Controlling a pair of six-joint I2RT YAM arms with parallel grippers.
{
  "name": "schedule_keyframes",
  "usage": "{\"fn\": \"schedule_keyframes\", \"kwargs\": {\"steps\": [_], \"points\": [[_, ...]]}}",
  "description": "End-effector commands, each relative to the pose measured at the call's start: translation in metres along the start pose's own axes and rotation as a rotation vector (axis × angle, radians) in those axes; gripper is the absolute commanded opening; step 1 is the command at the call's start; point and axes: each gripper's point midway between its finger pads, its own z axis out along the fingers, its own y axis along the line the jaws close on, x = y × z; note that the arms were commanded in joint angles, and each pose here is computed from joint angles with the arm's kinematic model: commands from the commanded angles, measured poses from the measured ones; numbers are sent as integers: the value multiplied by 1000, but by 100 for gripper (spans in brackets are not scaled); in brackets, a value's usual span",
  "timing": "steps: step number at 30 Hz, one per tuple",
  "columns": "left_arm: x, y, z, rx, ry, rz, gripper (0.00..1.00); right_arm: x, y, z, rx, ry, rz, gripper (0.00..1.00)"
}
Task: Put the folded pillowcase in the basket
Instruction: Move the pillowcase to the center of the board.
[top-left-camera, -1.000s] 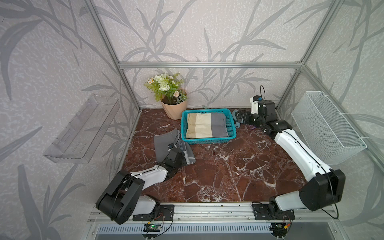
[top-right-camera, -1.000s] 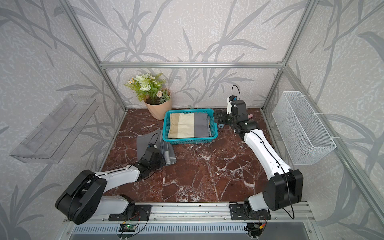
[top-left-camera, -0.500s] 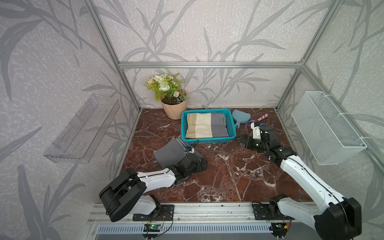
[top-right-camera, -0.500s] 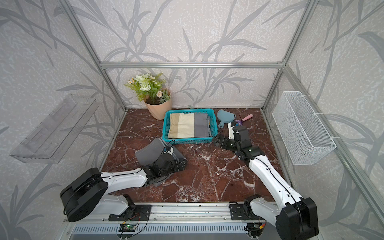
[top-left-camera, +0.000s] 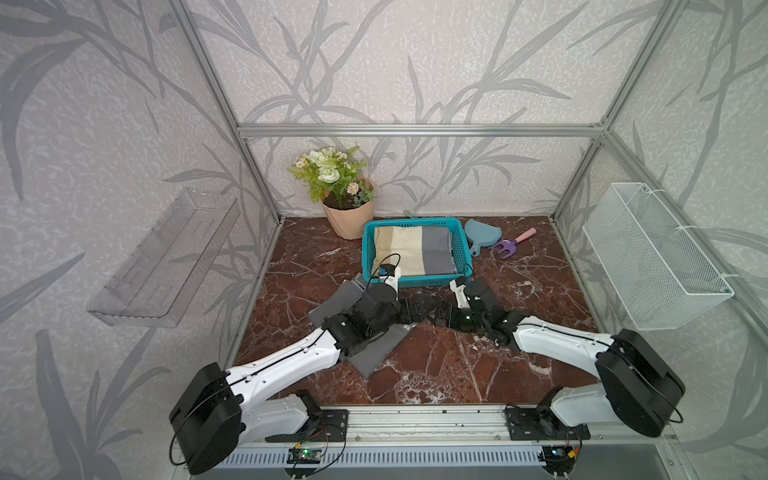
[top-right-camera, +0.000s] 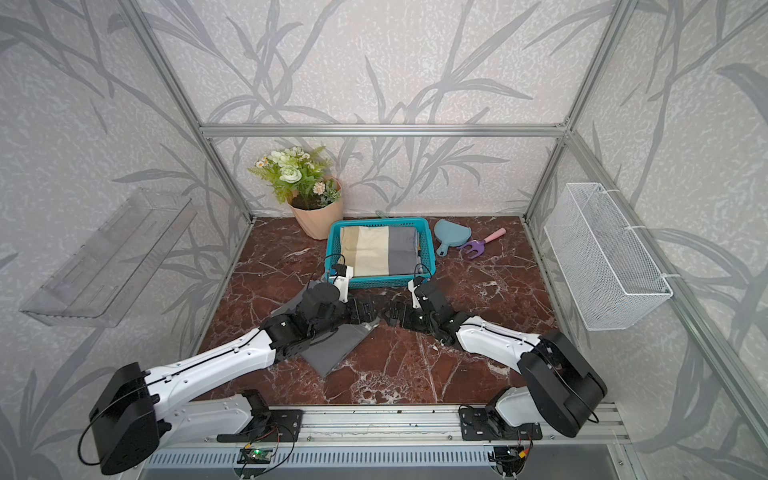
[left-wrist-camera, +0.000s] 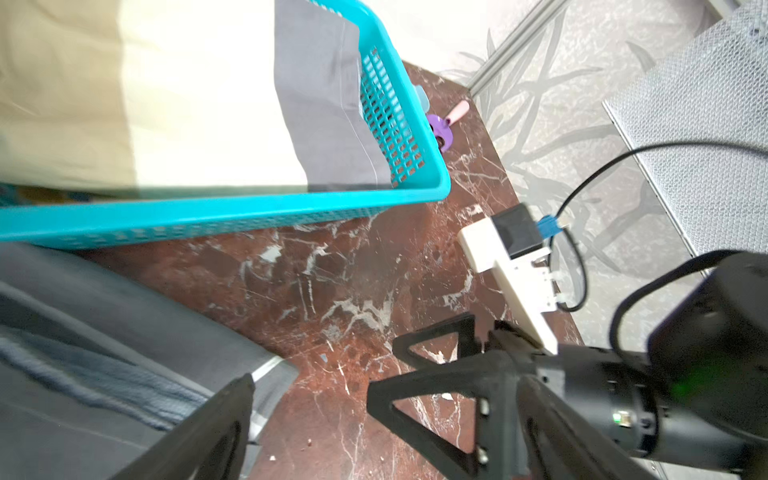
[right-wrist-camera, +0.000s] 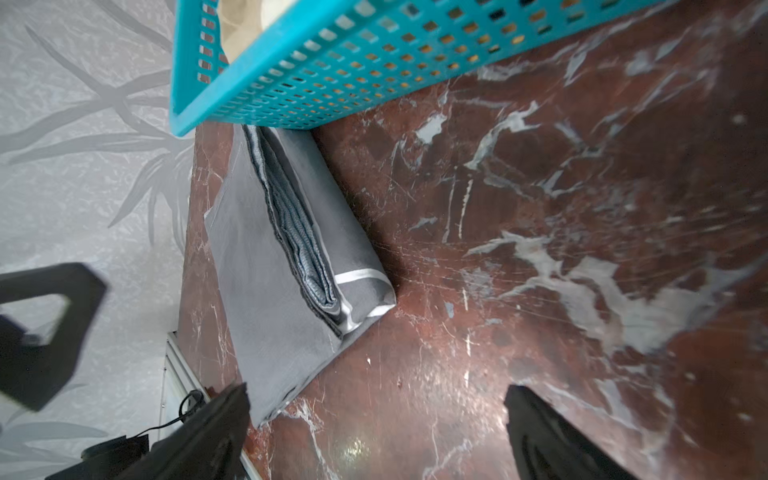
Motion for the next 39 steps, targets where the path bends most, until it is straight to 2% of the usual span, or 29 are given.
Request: {"fn": "schedule_keyframes", "kwargs": {"steps": [1,5,11,15,19,20,21,23,24,29,33,37,38,39], "points": [[-28,61,-21,-247,-72,17,100,-3,27,17,-98,-31,11,99],[-60,113,-37,-343,-144,-71,100,14,33,45,-86,20,2,99],[-76,136,-35,-364,-153,-113,100,32,29,74,-44,67,37,100],[-75,144,-33,-375,-154,-123,100,42,32,83,-54,86,56,88],[-73,151,-31,-385,-149,-135,100,55,21,95,13,118,62,76],[-73,152,-32,-385,-149,-136,100,58,17,99,22,126,76,68],[-73,152,-33,-386,-151,-137,100,60,13,102,28,132,85,56],[-72,155,-35,-394,-155,-138,100,64,4,106,55,141,101,6],[-73,156,-37,-399,-158,-137,100,65,1,107,67,146,104,0],[-74,159,-43,-406,-168,-136,100,59,-4,87,87,154,99,0],[-70,156,-39,-381,-150,-140,100,39,-16,40,145,181,30,0],[-54,148,-25,-292,-92,-150,100,15,-52,-10,268,206,-16,0],[-48,147,-21,-276,-73,-154,100,8,-63,-20,290,202,-1,1],[-43,147,-19,-266,-56,-159,100,1,-70,-27,301,187,8,14]]}}
